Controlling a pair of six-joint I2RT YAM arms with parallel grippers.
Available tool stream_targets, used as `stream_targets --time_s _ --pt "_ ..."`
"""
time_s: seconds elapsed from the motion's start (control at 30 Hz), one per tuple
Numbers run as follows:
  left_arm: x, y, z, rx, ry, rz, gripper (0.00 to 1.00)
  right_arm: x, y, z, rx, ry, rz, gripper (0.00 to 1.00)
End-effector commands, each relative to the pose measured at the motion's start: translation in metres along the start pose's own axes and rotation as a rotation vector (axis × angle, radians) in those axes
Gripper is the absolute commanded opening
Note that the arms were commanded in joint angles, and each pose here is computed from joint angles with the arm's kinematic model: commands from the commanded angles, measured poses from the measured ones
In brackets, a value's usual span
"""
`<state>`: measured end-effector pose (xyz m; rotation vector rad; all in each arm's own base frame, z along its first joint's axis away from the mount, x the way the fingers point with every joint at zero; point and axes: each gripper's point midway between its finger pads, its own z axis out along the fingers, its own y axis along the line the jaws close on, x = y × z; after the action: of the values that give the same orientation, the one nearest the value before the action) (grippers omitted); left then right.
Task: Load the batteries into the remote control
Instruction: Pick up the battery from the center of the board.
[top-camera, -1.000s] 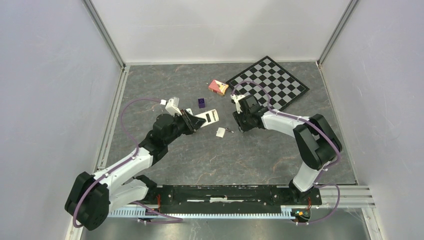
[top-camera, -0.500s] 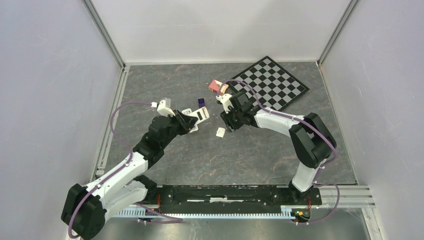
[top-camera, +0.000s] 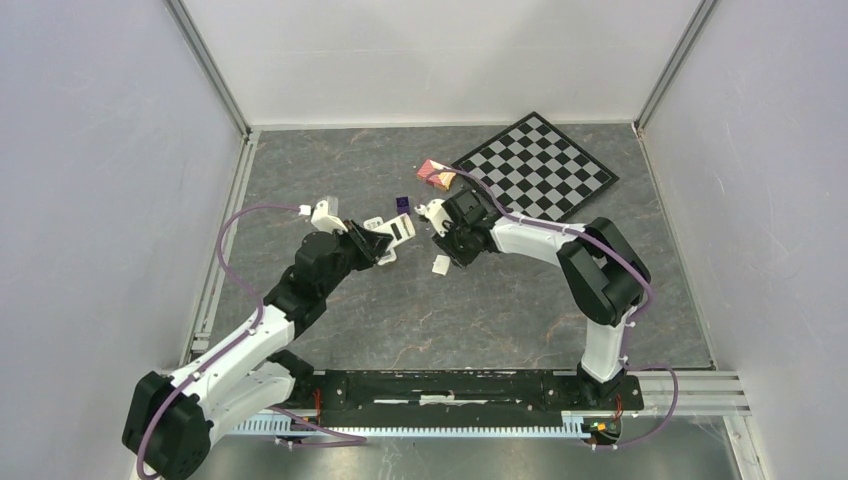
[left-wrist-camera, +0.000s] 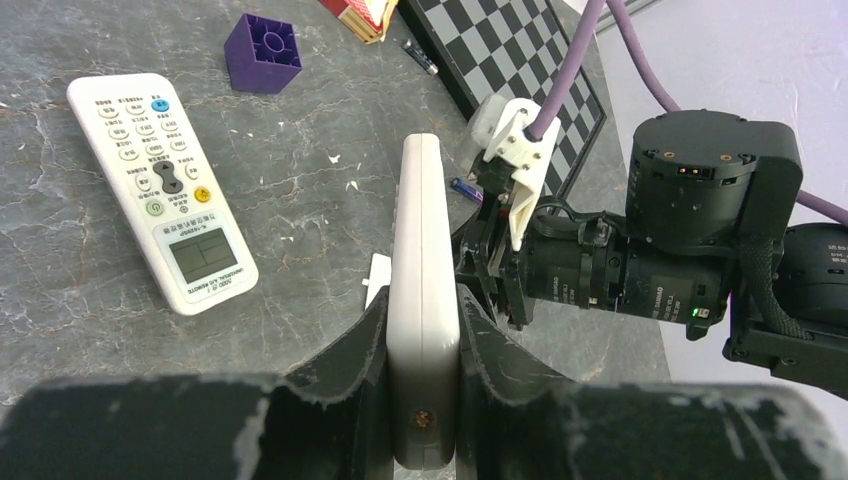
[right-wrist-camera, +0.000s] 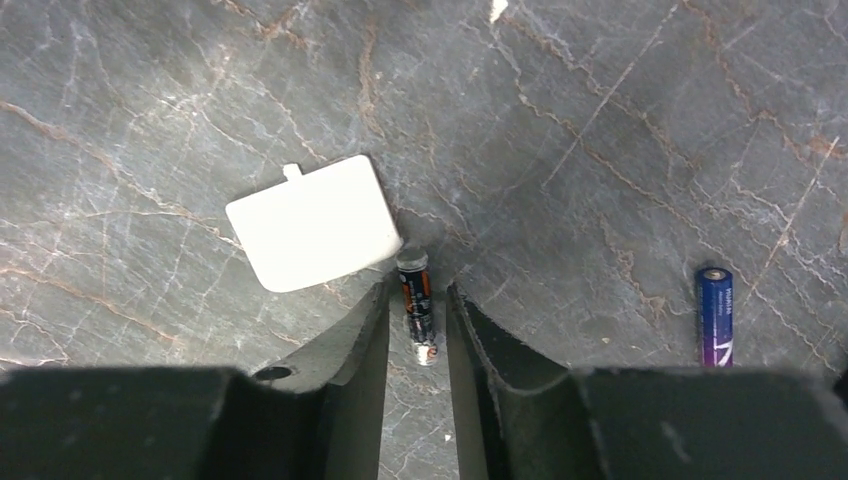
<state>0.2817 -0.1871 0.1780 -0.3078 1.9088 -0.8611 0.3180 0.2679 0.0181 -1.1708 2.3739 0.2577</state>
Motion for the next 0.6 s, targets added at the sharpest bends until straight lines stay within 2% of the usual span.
stream_targets --time_s 0.0,0.1,0.2,0.4,0.57 --pt "-0.020 -0.011 -0.002 0.029 -0.066 0.012 0.02 0.004 -0.003 0.003 0.035 0.055 -0.023 0.28" --pt "-0.020 -0.012 -0.003 0.033 -0.062 0.012 0.02 0.010 -0.003 0.006 0.041 0.088 0.000 0.16" --pt "-0.017 -0.012 -0.002 0.041 -0.053 0.012 0.02 0.011 -0.011 0.003 0.095 0.089 0.034 0.11" --pt "0.001 -0.015 0.003 0.094 0.015 0.003 0.02 -0.004 -0.018 -0.016 0.142 -0.017 0.140 0.08" --pt "0.020 -0.022 0.008 0.152 0.088 -0.042 0.02 -0.014 -0.019 -0.047 0.116 -0.141 0.272 0.08"
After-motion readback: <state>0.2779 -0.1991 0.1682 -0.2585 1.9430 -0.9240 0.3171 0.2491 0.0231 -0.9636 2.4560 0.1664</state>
